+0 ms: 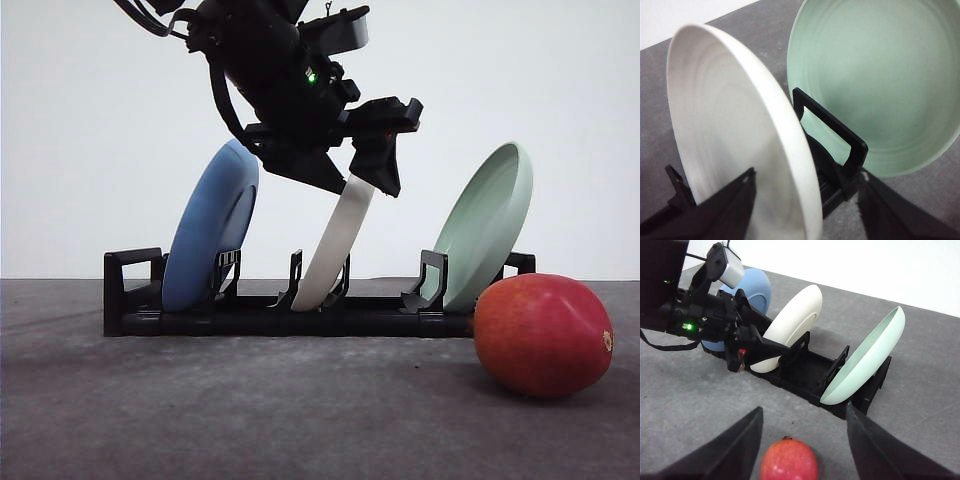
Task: Place pomegranate in white plate
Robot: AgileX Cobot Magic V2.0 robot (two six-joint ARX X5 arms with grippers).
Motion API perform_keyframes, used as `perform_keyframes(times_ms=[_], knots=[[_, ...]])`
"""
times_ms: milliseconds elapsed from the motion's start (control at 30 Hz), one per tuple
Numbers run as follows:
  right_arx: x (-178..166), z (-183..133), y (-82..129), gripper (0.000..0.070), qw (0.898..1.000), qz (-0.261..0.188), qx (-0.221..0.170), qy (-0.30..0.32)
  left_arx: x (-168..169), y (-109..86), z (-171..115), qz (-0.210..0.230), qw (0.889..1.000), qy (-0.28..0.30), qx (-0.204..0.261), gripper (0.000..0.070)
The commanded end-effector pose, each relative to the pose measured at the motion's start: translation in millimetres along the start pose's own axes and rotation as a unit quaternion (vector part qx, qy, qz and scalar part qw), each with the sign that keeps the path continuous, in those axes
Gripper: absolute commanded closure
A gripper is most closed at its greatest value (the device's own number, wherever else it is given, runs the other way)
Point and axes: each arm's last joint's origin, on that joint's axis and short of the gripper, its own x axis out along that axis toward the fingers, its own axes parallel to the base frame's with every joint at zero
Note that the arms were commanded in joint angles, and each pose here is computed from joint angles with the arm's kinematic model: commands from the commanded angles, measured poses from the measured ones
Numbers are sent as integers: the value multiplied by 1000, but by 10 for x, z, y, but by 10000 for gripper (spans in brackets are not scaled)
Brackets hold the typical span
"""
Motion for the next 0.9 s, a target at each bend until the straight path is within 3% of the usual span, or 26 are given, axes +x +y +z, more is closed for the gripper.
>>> perform_keyframes(times_ms=[0,67,167,533,867], knots=[[-20,52,4,363,1000,-5,-7,-12,34,-32,39,-1,1000,-7,-2,484],[-20,53,2,363,1000,-9,-7,-12,34,-33,30,-2,1000,-3,-6,599],[-20,53,2,363,1000,-9,-7,-12,33,-33,13,-2,1000,6,-25,691],[-20,57,2,363,1000,-9,-8,-14,-146,-3,160,-3,993,-11,-122,690],[-20,59,2,363,1000,-8,-7,-16,-594,51,429,-27,985,-48,-166,690]])
